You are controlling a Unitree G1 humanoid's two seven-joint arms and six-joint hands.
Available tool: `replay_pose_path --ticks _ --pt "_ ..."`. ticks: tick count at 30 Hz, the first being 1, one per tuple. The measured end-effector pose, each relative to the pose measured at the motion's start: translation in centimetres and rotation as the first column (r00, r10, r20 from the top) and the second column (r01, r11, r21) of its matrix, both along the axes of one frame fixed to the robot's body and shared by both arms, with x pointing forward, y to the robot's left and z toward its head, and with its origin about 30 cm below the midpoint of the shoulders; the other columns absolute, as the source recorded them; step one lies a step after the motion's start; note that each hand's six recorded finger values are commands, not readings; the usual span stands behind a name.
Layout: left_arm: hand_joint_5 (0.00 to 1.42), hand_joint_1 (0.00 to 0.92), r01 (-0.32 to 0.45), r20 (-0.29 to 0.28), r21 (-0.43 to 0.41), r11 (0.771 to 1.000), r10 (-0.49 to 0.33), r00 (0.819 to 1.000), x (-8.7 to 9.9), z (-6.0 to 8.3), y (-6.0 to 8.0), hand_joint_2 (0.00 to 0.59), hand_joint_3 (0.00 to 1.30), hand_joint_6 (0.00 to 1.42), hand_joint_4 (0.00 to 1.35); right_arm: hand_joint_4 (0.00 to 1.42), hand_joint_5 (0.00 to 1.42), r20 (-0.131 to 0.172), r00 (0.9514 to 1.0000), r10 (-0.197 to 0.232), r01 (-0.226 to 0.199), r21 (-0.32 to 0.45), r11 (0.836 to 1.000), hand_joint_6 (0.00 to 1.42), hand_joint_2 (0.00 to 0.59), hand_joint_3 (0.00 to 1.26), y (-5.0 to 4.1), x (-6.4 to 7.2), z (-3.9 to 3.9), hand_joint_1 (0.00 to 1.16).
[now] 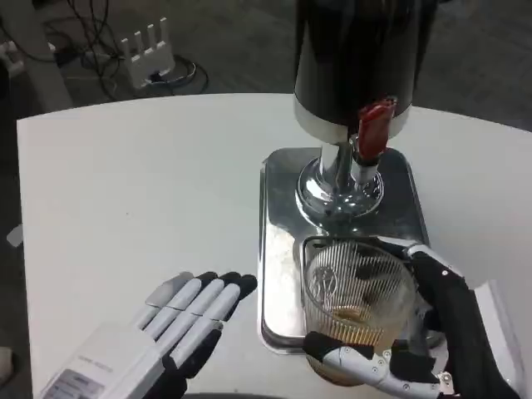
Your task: Grasp the cup under the faucet to collect the drink, then remove the cup.
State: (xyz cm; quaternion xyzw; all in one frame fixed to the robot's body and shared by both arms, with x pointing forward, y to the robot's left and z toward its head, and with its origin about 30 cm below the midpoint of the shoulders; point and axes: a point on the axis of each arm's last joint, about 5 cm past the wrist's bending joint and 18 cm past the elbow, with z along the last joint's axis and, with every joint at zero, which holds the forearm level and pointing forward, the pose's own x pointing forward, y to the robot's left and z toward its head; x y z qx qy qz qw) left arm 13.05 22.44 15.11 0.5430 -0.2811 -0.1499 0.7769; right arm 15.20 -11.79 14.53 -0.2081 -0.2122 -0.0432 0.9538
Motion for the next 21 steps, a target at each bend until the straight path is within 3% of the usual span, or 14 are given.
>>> replay_pose_path --ticks 4,12,16,21 --pt "0.00 0.000 -0.006 -0.024 0.042 0.999 0.007 1.000 -0.3 0.0 0.1 0.063 0.00 0.00 0.00 0.97 1.17 0.025 0.9996 0.010 -0.010 -0.022 1.000 1.40 0.091 0.84 -0.17 -0.3 0.53 0.92" --pt "0.00 0.000 -0.027 -0.042 0.073 0.997 0.030 0.999 -0.6 0.2 -0.1 0.081 0.00 0.00 0.00 0.97 1.17 0.037 0.9992 0.016 -0.014 -0.048 0.999 1.40 0.088 0.85 -0.63 -0.4 0.94 0.92" --pt "0.00 0.000 -0.018 -0.036 0.142 0.990 0.023 0.999 -0.7 0.5 -0.7 0.090 0.00 0.00 0.00 0.97 1.17 0.027 0.9994 0.022 -0.021 -0.066 0.998 1.40 0.087 0.85 -0.93 -0.5 0.94 0.92" --pt "0.00 0.000 -0.026 -0.027 0.164 0.986 0.031 0.999 -0.6 0.7 -1.1 0.093 0.00 0.00 0.00 0.97 1.17 0.023 0.9995 0.023 -0.022 -0.073 0.997 1.40 0.086 0.85 -1.20 -0.6 0.99 0.92"
